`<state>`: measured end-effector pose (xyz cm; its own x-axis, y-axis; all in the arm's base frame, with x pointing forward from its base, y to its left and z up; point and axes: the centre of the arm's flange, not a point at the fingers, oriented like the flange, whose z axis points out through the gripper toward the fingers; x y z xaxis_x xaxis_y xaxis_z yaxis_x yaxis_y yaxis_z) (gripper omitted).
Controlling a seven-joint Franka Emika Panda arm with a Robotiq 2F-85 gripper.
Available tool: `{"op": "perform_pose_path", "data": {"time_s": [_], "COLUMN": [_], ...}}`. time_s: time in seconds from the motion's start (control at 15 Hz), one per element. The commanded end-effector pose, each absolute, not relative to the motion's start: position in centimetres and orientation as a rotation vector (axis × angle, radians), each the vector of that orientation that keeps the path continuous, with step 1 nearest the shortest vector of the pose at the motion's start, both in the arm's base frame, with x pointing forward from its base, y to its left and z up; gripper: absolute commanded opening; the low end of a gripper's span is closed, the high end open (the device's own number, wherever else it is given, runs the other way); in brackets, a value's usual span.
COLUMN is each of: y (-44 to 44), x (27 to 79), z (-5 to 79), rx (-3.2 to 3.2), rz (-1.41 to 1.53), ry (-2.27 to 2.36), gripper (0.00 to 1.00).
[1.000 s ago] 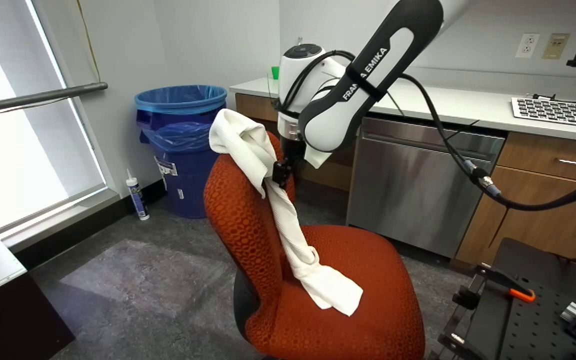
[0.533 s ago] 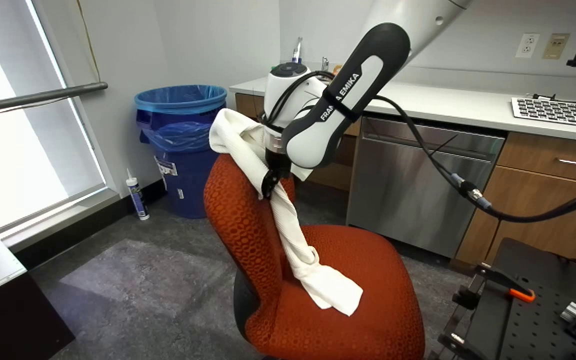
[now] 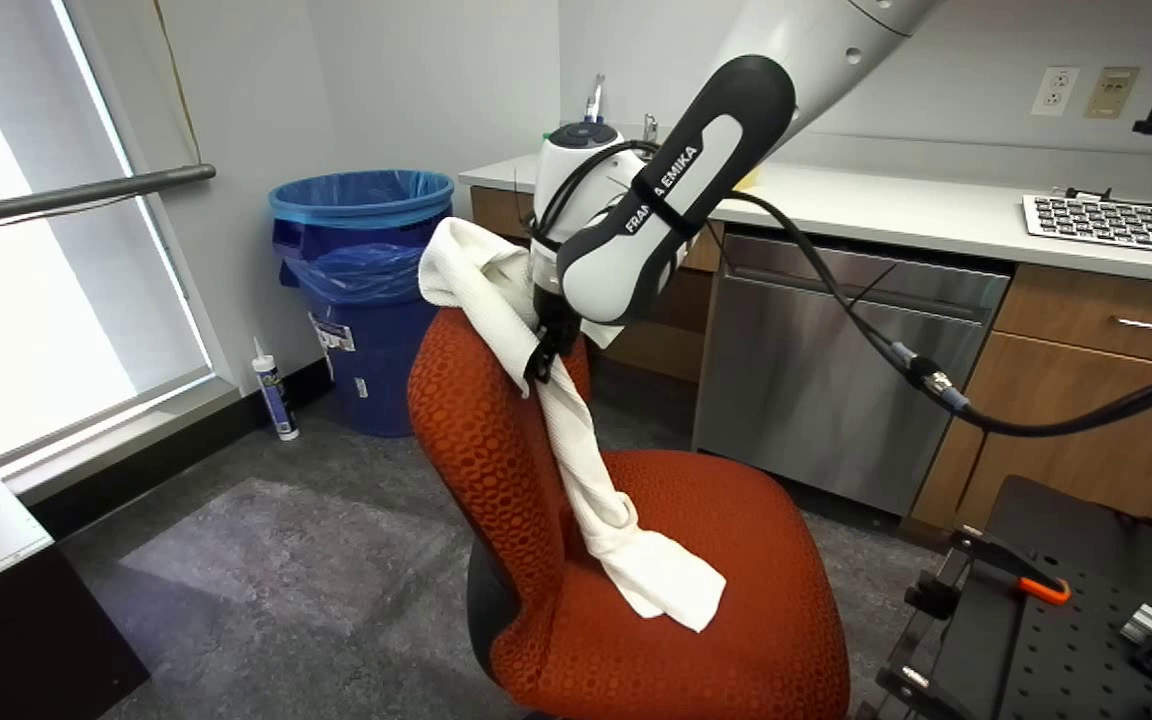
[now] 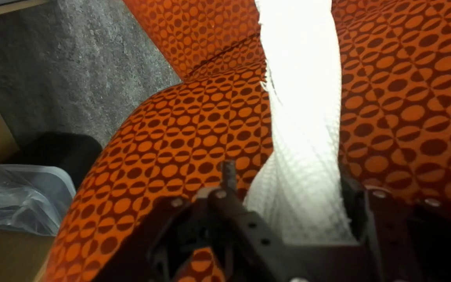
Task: Hang the towel over the backrest of the chair
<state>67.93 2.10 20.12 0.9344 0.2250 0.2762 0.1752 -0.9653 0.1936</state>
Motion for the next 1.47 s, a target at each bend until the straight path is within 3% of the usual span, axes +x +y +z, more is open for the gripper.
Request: {"op": "perform_pose_path", "data": {"time_s": [0.0, 0.2, 1.0, 1.4], "y": [1.4, 1.5, 2.4, 4.6], "x": [69.0, 68.8, 70.3, 74.9], "z": [21.1, 22.6, 41.7, 49.8], "rx": [2.969, 3.023, 3.043, 2.998], "rz": [0.512, 0.531, 0.782, 0.884], "ry": [0.287, 0.245, 0.222, 0.154], "gripper": [0.24, 0.00, 0.00, 0.00]}}
